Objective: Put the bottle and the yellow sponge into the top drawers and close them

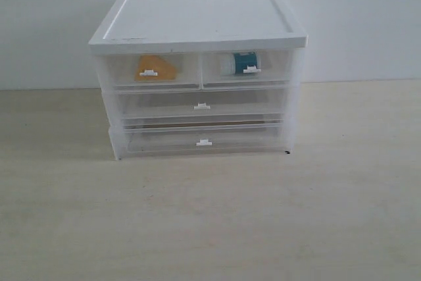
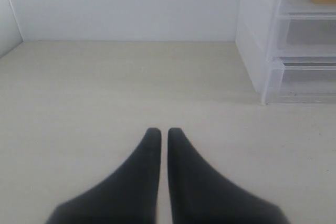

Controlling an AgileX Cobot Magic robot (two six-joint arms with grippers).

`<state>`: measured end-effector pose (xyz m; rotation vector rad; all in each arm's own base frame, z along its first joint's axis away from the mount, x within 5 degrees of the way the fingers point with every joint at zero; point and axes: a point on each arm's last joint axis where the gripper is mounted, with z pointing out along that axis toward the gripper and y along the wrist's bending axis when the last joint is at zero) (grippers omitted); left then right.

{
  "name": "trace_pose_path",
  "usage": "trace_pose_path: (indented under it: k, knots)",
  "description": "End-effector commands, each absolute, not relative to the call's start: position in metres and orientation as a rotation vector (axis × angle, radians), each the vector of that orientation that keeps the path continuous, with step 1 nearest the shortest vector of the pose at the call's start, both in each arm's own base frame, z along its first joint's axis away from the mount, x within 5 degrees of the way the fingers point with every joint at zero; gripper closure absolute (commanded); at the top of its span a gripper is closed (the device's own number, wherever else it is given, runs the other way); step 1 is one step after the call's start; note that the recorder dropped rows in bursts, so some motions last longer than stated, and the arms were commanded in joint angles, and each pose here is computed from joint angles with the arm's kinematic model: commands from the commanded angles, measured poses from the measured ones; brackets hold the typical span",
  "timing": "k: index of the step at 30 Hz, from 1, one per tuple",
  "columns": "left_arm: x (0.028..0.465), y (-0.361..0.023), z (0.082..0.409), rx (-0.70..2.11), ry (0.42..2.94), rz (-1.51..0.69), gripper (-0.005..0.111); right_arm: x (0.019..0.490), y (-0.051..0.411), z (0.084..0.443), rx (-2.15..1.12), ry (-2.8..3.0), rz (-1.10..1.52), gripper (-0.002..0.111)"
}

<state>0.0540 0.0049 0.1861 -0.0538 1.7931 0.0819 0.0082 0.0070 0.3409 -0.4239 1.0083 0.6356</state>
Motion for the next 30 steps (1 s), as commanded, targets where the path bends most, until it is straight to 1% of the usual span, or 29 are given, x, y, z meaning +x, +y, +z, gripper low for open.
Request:
trace_pose_path:
  k: [1, 18, 22, 30]
  knots:
    - [0.054, 0.005, 0.185, -0.058, 1.791, 0.07, 0.103, 0.008, 0.007, 0.34, -0.426, 1.004, 0.627, 0.108]
    - [0.054, 0.005, 0.185, -0.058, 1.791, 0.07, 0.103, 0.009, 0.008, 0.338, -0.427, 1.01, 0.624, 0.108]
    - [0.054, 0.005, 0.185, -0.058, 1.791, 0.07, 0.103, 0.015, 0.01, 0.327, -0.413, 1.034, 0.467, 0.108]
    - [0.054, 0.005, 0.185, -0.058, 1.791, 0.07, 0.103, 0.03, 0.004, 0.301, -0.075, 1.175, 0.178, 0.108]
